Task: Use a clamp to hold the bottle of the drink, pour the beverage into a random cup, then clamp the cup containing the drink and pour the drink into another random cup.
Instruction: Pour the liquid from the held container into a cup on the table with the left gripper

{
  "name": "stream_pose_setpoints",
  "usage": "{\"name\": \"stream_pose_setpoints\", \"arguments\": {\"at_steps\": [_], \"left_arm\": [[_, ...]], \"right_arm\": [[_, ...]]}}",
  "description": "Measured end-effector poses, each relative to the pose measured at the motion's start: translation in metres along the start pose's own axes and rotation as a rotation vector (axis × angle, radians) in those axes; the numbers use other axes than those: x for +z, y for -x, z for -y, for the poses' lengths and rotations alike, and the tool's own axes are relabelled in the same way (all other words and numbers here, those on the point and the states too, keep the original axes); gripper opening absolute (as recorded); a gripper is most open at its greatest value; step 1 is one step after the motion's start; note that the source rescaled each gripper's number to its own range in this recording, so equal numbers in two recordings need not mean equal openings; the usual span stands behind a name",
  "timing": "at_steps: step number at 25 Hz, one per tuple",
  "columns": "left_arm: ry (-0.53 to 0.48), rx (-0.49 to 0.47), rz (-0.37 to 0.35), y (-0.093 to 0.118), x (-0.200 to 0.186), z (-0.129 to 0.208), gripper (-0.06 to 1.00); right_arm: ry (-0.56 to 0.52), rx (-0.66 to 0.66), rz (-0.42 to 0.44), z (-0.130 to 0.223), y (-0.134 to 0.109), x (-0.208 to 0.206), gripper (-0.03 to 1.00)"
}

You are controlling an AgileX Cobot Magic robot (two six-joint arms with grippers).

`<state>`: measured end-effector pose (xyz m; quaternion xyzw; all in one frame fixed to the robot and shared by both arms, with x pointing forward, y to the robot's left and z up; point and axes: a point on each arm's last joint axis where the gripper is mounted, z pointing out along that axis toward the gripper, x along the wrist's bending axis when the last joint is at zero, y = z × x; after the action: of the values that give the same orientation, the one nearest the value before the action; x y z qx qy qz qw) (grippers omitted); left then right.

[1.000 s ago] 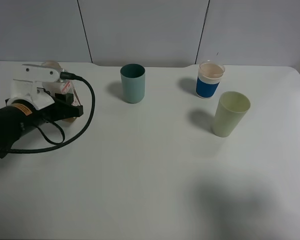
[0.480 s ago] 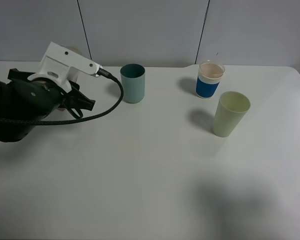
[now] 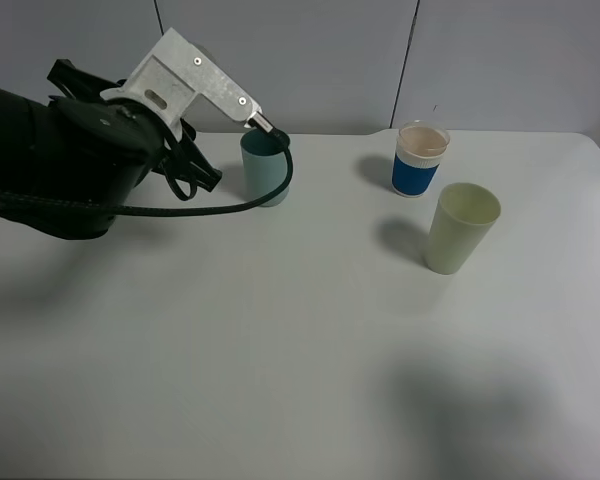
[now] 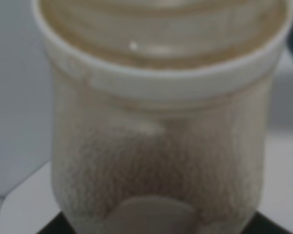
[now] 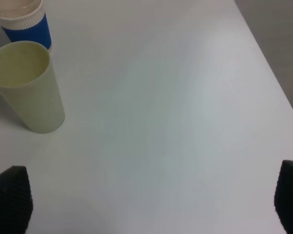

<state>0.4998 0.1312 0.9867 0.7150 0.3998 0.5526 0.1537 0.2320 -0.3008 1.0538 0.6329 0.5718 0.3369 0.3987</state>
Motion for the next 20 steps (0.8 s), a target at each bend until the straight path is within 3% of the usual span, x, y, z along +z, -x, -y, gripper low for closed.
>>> {"name": "stream_pose_setpoints", "arguments": {"at_steps": [7,20], "left_arm": [[0.047,0.039,0.008,0.006,-0.008,-0.026,0.06],[0.066,0.155,0.054,0.047,-0.013,-0.070,0.06]], "right_arm": [[0.000,0.000,0.000,0.000,0.000,0.000,0.99],[0.000,0.000,0.000,0.000,0.000,0.000,0.99]]}}
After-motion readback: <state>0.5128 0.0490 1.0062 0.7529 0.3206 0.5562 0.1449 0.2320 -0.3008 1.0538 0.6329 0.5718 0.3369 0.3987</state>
